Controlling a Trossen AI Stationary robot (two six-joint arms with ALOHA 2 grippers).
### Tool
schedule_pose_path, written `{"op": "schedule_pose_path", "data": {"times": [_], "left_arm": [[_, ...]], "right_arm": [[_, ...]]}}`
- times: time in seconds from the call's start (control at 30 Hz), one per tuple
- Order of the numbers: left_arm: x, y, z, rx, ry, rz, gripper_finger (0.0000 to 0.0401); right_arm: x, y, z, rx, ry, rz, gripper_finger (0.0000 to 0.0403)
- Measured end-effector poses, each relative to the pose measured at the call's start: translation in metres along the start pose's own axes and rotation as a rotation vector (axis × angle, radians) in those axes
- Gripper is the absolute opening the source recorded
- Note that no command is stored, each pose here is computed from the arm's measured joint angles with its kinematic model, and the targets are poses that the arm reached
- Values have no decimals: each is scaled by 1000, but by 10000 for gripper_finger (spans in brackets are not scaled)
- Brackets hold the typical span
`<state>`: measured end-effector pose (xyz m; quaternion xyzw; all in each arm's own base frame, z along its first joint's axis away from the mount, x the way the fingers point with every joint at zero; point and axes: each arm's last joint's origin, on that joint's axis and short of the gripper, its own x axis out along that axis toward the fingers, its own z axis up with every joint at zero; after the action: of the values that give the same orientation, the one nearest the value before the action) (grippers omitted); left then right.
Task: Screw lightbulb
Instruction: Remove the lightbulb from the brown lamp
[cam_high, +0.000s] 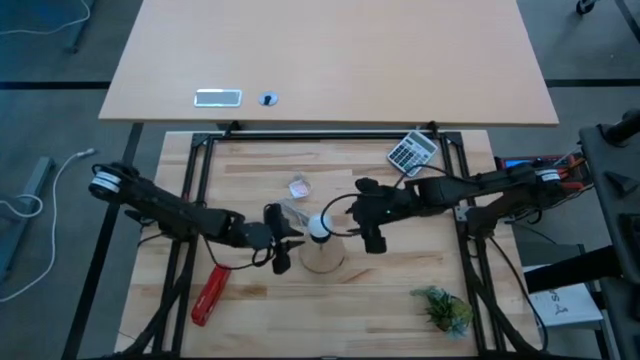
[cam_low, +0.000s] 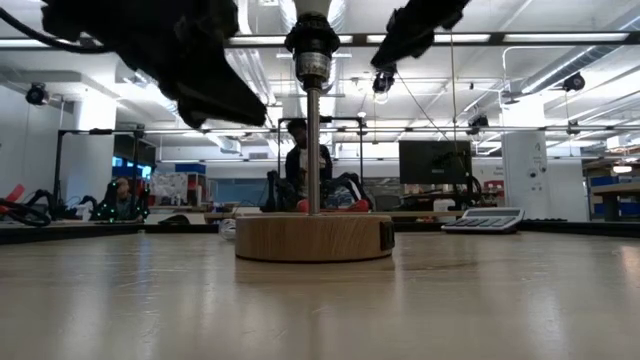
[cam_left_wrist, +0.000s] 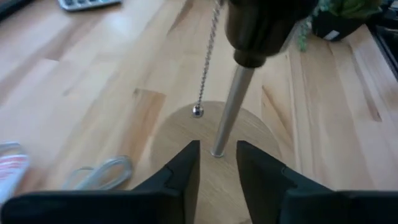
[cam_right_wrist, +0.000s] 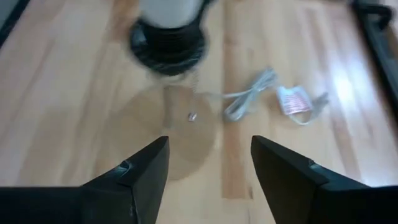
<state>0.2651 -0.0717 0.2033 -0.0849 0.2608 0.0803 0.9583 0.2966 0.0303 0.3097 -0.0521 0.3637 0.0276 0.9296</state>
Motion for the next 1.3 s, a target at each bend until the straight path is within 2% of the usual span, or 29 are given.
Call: {"op": "schedule_pose_path", "data": {"times": [0.13, 0.3, 0.43, 0.57, 0.67, 0.77, 0.83, 1.0, 1.17, 1.3], "left_arm": [[-15, -1, 5, 2, -38, 41, 59], [-30, -4, 12, -6, -111, 82, 9], [-40, -7, 15, 12, -202, 208, 7], [-49, -13, 15, 50, -282, 346, 1], [-52, -19, 18, 69, -313, 324, 2], [-52, -26, 20, 141, -324, 236, 1], [-50, -31, 24, 179, -357, 194, 1], [-46, -36, 27, 224, -409, 194, 0], [-44, -34, 28, 214, -426, 320, 0], [-45, -32, 32, 199, -454, 345, 0]], "right_arm": [[9, -1, -15, 99, -101, -63, 209], [16, 0, -28, 198, -196, -57, 188], [15, 2, -32, 250, -230, -70, 157], [8, 9, -29, 243, -261, -99, 106], [2, 15, -22, 211, -301, -106, 56], [1, 23, -14, 147, -355, -87, 11], [4, 28, -12, 116, -352, -79, 7], [11, 35, -7, 102, -375, -64, 6], [14, 38, -3, 90, -414, -59, 2], [13, 38, -1, 90, -433, -59, 1]]}}
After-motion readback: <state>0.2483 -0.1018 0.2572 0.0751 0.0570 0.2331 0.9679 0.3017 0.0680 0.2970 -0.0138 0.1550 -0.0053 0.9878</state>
